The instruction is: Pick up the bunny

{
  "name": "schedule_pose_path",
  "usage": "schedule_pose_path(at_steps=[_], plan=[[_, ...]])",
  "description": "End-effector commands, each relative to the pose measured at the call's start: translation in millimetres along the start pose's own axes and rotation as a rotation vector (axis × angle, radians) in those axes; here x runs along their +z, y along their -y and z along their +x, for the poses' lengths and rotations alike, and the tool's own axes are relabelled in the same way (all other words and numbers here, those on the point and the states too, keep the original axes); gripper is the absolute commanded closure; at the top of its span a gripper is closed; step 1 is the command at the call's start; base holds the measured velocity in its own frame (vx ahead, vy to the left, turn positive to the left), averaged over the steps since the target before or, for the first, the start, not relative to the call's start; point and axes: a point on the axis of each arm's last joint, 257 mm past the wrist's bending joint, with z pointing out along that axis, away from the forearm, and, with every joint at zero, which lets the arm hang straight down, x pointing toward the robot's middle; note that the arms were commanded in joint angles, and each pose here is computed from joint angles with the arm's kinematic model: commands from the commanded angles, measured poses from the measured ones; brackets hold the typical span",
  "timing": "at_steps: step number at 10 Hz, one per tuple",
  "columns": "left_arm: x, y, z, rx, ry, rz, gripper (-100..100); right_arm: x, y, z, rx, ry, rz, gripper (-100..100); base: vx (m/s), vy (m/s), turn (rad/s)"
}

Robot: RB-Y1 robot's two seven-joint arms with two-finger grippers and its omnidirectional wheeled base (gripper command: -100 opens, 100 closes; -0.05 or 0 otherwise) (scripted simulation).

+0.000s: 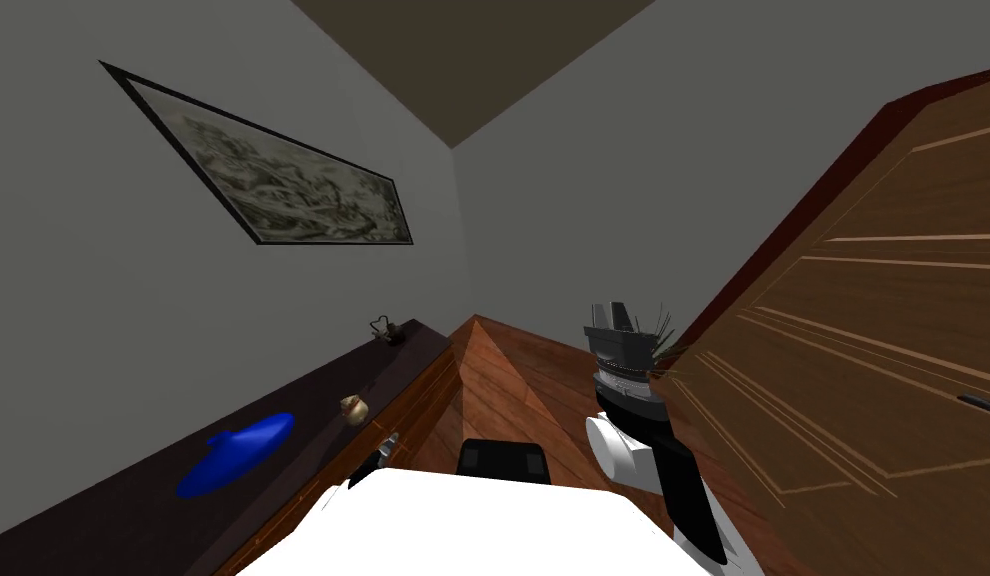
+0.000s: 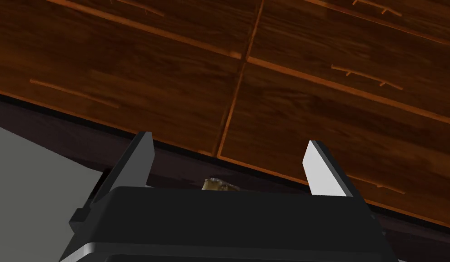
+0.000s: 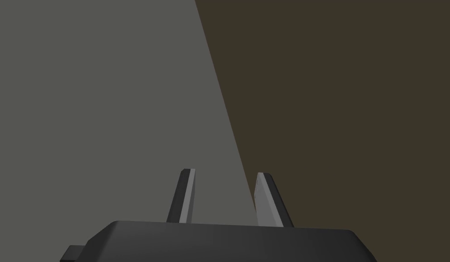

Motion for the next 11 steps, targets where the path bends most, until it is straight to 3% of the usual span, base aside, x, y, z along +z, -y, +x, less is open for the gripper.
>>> schedule_pose_path(at_steps=[1, 6, 7, 8, 9, 10, 11], plan=[[3.0, -11, -19.2, 0.022, 0.034, -0.036, -100, 0.0, 0, 0, 0.000, 0.000, 0.000, 0, 0.184, 0.120, 0.057], [6.5, -30, -96.0, 0.068, 0.159, -0.089, -100, 0.0, 0, 0, 0.000, 0.000, 0.000, 0, 0.183, 0.225, 0.034], [6.2, -29, -106.1, 0.070, 0.175, -0.088, -100, 0.0, 0, 0, 0.000, 0.000, 0.000, 0, 0.130, 0.223, 0.011], [5.5, -29, -100.2, 0.068, 0.164, -0.087, -100, 0.0, 0, 0, 0.000, 0.000, 0.000, 0, 0.043, 0.094, -0.013], [5.5, -29, -102.1, 0.069, 0.167, -0.087, 0, 0.1, 0, 0, 0.000, 0.000, 0.000, 0, 0.011, 0.020, -0.002], [11.2, -35, -106.6, 0.069, 0.166, -0.082, -100, 0.1, 0, 0, 0.000, 0.000, 0.000, 0, 0.020, -0.017, -0.041], [11.8, -38, -104.8, 0.069, 0.162, -0.088, -100, 0.1, 0, 0, 0.000, 0.000, 0.000, 0, 0.016, -0.038, -0.029]])
